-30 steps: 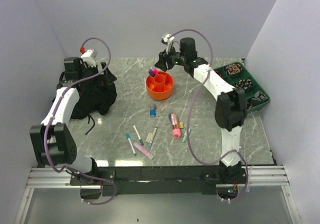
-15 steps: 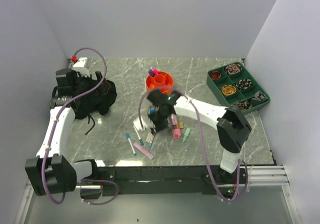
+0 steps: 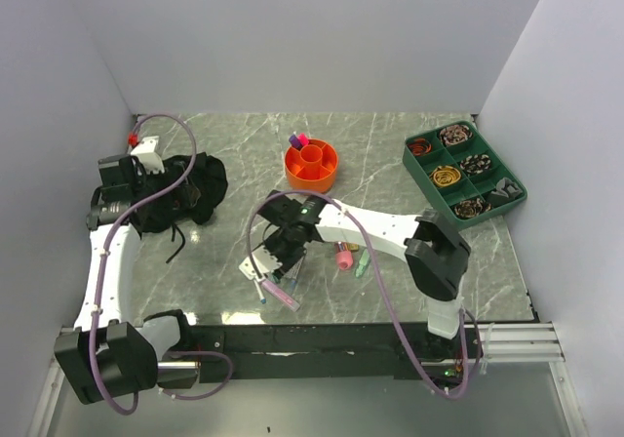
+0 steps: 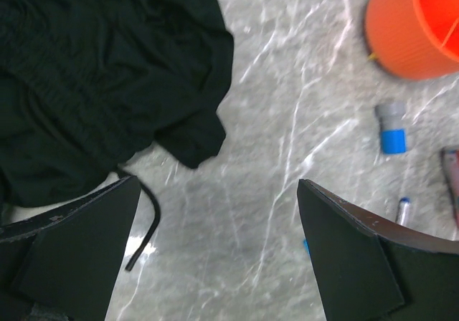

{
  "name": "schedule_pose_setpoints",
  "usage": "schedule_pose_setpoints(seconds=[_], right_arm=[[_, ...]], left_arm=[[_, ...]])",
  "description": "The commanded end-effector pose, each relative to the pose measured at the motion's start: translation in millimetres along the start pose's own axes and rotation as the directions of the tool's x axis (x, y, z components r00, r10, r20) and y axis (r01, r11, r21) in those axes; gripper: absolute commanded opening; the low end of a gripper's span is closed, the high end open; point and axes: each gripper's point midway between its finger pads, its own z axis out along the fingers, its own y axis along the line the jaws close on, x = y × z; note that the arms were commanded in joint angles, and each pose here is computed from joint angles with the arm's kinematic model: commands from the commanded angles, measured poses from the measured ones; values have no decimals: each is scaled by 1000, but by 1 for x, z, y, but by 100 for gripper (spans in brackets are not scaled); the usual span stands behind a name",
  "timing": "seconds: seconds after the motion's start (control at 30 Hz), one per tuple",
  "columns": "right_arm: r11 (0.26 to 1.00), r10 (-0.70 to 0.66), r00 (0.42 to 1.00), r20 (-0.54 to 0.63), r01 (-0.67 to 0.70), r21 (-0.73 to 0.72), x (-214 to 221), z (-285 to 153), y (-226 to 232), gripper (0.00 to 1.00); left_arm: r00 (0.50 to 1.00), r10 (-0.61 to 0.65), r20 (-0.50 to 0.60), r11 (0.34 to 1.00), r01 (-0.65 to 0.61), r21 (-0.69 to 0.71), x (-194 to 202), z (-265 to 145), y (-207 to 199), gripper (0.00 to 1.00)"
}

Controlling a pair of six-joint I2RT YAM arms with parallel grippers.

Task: Sort the stationery into containers
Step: Pick up the stationery from the corner of the board.

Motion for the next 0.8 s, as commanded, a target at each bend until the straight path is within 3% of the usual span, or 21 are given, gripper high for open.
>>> schedule_pose_setpoints(seconds=[0.0,0.27,0.37,0.47,0.5,0.57,0.6,0.63,0.77], right_arm=[[998,-42,999,6,42,36,-10,0,-26,47],[993,100,994,39,-97,-63,-14,1,-5,41],[958,280,955,99,-272,-90,-33,-5,-5,45],[826,561,813,152,-539,-165,-61,-12,-12,51],[714,700,695,163,-682,-157,-70,-13,-20,53],[593,803,572,168,-795,-128,-72,-13,-28,55],[450,886,429,177,-887,-105,-73,-11,-34,55],[399,907,384,176,-915,-62,-69,-10,-35,55],[333,935,324,143,-942,-40,-80,-1,-6,56]], left_arm=[[998,55,-31,999,-55,3,-1,-6,3,99],[995,99,3,995,-99,-29,-9,-10,8,100],[996,90,-7,996,-90,-21,-10,-9,7,99],[997,77,-11,997,-77,-10,-13,-9,5,100],[998,67,-9,998,-67,-13,-14,-9,5,99],[998,64,-3,998,-64,-20,-15,-9,5,99],[998,59,0,998,-59,-26,-15,-10,6,99],[998,60,6,998,-59,-31,-16,-10,7,99],[998,56,19,998,-56,-41,-13,-13,7,99]])
